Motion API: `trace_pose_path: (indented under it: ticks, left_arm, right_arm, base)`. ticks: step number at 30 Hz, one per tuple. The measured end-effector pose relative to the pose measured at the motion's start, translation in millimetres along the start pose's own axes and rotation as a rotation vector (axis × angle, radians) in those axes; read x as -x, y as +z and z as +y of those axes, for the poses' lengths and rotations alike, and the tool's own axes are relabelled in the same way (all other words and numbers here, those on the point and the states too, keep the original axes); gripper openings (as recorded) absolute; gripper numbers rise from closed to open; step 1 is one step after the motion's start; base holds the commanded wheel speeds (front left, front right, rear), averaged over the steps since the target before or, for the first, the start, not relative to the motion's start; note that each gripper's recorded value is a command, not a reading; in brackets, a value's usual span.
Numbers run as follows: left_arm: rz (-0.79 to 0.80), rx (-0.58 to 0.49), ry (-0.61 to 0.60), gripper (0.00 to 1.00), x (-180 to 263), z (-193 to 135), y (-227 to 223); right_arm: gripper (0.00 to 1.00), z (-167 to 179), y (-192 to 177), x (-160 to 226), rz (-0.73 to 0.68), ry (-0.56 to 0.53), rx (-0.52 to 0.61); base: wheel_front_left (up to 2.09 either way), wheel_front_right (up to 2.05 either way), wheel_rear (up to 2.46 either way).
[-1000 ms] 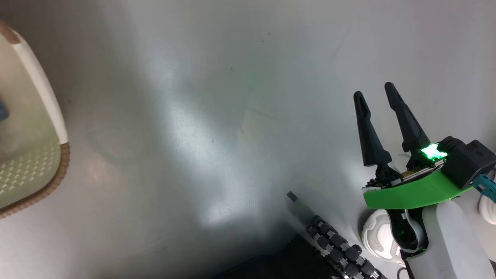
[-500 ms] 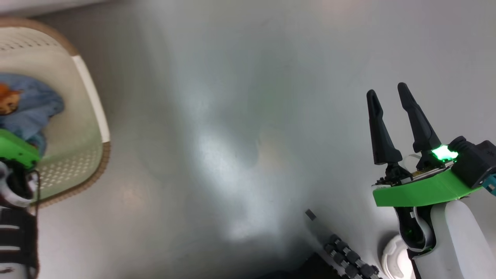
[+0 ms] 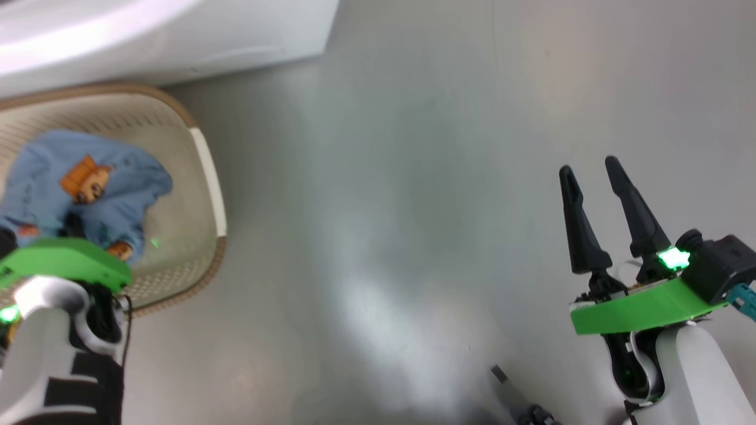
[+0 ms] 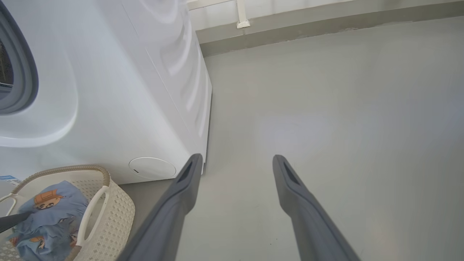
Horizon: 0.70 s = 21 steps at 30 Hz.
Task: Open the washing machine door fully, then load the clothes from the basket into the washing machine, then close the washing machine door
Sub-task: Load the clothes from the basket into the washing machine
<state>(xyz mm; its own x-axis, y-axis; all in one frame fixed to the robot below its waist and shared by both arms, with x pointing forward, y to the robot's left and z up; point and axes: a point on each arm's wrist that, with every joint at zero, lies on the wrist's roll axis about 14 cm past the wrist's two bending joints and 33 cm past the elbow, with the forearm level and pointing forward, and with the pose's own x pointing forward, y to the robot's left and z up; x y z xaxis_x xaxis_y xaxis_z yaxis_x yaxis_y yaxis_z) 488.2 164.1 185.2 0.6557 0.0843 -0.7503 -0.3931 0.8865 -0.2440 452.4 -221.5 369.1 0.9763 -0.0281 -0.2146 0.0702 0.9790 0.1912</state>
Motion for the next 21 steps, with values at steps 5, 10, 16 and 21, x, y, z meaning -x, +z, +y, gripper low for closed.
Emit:
trace_pose_path:
  ticks: [5,10,16,21]
  left_arm:
    - [-0.042,0.014,-0.026,0.00,25,0,10]
    - [-0.129,0.045,-0.075,0.00,47,-9,32]
    - [-0.192,0.073,-0.122,0.00,75,-10,40]
    - [-0.226,0.080,-0.163,0.00,97,-13,42]
  right_arm:
    - [1.00,8,19,9,-0.039,0.024,0.003]
    - [1.00,14,33,19,-0.073,0.040,-0.004]
    - [1.00,24,46,29,-0.102,0.062,-0.009]
    - [1.00,28,54,38,-0.120,0.073,0.006]
  base:
    - [0.00,0.00,0.00]
    - [0.00,0.00,0.00]
    - [0.00,0.00,0.00]
    - [0.00,0.00,0.00]
